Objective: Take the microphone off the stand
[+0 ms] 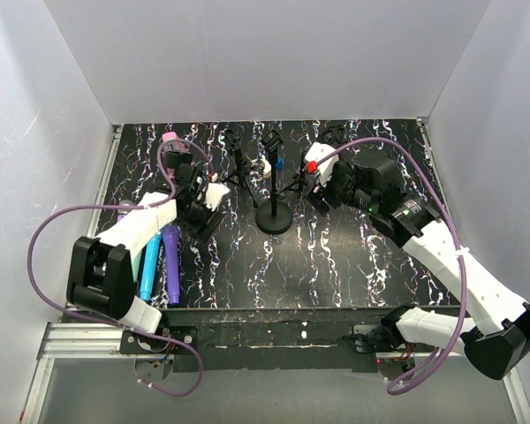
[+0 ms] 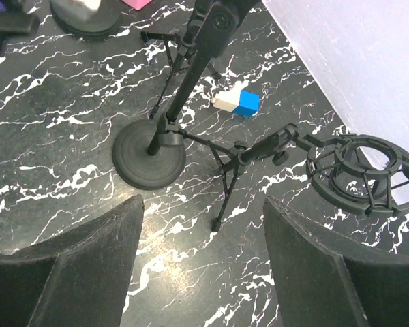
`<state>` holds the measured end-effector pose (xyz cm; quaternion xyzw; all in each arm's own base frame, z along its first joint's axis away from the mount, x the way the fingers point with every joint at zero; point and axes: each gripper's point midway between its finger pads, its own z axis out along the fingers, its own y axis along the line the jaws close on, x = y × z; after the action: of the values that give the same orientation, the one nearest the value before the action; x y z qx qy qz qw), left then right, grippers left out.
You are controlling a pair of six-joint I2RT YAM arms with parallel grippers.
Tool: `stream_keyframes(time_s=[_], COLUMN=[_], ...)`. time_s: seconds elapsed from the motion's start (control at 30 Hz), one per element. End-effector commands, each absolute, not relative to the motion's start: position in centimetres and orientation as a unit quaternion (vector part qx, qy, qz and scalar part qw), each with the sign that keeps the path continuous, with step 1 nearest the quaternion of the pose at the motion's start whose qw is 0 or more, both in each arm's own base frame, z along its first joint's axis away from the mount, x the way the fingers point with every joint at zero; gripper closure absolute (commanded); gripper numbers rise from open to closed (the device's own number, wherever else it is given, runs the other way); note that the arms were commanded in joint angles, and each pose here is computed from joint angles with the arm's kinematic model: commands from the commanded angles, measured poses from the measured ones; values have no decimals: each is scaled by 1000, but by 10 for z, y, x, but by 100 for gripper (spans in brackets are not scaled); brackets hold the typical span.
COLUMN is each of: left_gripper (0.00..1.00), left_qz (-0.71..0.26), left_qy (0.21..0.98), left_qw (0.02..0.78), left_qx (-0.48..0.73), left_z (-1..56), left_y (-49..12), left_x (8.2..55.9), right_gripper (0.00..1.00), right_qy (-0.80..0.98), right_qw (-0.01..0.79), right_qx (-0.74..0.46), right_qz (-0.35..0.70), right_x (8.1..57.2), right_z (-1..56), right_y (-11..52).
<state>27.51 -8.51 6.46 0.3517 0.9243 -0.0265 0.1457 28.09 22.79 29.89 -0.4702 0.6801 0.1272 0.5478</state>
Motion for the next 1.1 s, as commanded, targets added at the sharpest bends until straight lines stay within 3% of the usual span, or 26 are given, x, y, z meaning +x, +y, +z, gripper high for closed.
stream_keyframes(time_s=[0.0, 0.2, 0.47, 0.73, 0.83, 1.07], left_gripper=[33, 29, 29, 31, 37, 65], left_qz=[-165, -279, -373, -395, -397, -412], left_qy=[845, 680, 635, 585, 583, 578], left_qw=[317, 513, 545, 559, 558, 543], left_qx=[398, 443, 401, 434, 437, 449], left_z=[158, 276, 335, 351, 346, 343], left_y=[-151, -211, -251, -295, -303, -310], left_x=[302, 310, 344, 358, 364, 360], right_gripper=[22, 22, 22, 22, 23, 23], right_qy=[674, 718, 755, 761, 766, 769], right_qw=[561, 523, 476, 451, 443, 439], right_qx=[-465, -426, -381, -376, -374, -371], right_qz=[121, 170, 240, 276, 279, 280], right_x=[274, 264, 259, 255, 256, 259], right_z=[315, 304, 292, 282, 279, 273], right_y=[217, 202, 197, 208, 209, 211])
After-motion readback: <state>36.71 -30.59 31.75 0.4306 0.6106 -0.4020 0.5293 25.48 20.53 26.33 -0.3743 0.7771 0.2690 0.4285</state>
